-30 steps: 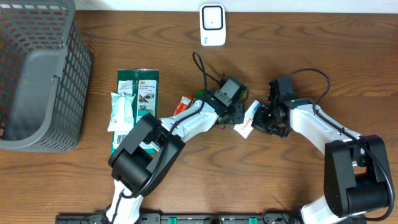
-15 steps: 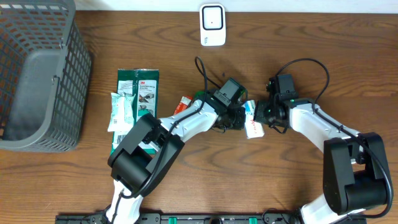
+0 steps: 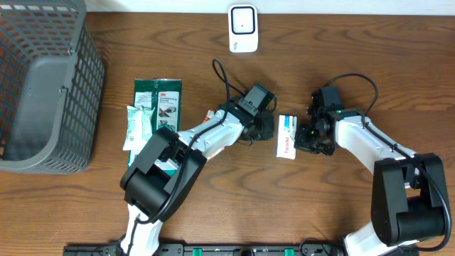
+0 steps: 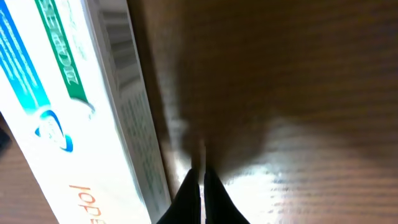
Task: Scan the item barcode
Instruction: 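Hold the Panadol box upright between both grippers and adjust grip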
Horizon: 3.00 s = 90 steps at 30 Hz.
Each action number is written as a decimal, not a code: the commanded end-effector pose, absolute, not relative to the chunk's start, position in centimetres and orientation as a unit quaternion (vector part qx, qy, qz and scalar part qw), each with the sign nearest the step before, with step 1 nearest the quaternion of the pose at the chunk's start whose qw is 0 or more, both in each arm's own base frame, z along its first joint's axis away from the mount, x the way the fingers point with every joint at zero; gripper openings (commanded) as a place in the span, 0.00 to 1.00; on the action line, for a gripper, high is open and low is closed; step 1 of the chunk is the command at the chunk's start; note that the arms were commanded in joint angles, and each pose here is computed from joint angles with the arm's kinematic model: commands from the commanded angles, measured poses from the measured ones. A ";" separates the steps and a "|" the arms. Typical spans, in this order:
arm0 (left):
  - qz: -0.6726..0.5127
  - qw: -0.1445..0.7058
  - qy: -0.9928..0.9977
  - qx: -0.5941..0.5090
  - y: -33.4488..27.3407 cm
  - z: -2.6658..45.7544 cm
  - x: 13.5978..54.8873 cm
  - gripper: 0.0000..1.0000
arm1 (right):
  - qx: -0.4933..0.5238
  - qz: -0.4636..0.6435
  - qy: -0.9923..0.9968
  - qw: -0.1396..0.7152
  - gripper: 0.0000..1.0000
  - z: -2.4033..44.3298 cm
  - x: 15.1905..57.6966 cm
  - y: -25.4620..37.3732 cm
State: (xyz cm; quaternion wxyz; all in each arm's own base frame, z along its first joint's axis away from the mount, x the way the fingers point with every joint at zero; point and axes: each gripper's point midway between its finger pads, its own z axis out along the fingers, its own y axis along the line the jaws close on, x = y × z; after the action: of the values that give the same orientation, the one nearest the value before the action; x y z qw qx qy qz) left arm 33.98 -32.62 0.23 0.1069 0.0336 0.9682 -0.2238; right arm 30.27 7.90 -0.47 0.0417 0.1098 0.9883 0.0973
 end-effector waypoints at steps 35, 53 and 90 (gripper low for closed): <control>-0.244 0.098 0.962 0.070 -35.3 0.0 31.4 0.07 | 0.075 0.115 0.991 0.009 0.01 -1.3 28.5 8.7; -0.283 0.133 0.944 0.100 -37.7 5.3 30.3 0.07 | 0.067 0.116 0.991 0.015 0.01 -1.3 28.8 8.8; -0.236 0.135 0.956 0.111 -35.9 -0.9 32.6 0.09 | 0.055 0.113 0.992 0.011 0.01 -1.4 28.4 8.7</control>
State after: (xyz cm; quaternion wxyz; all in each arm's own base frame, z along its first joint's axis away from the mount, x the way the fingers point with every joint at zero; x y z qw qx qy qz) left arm 34.47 -35.05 0.43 0.1816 0.0931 0.9566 -0.2081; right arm 29.57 8.82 -0.42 0.0301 0.0611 0.9903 0.1212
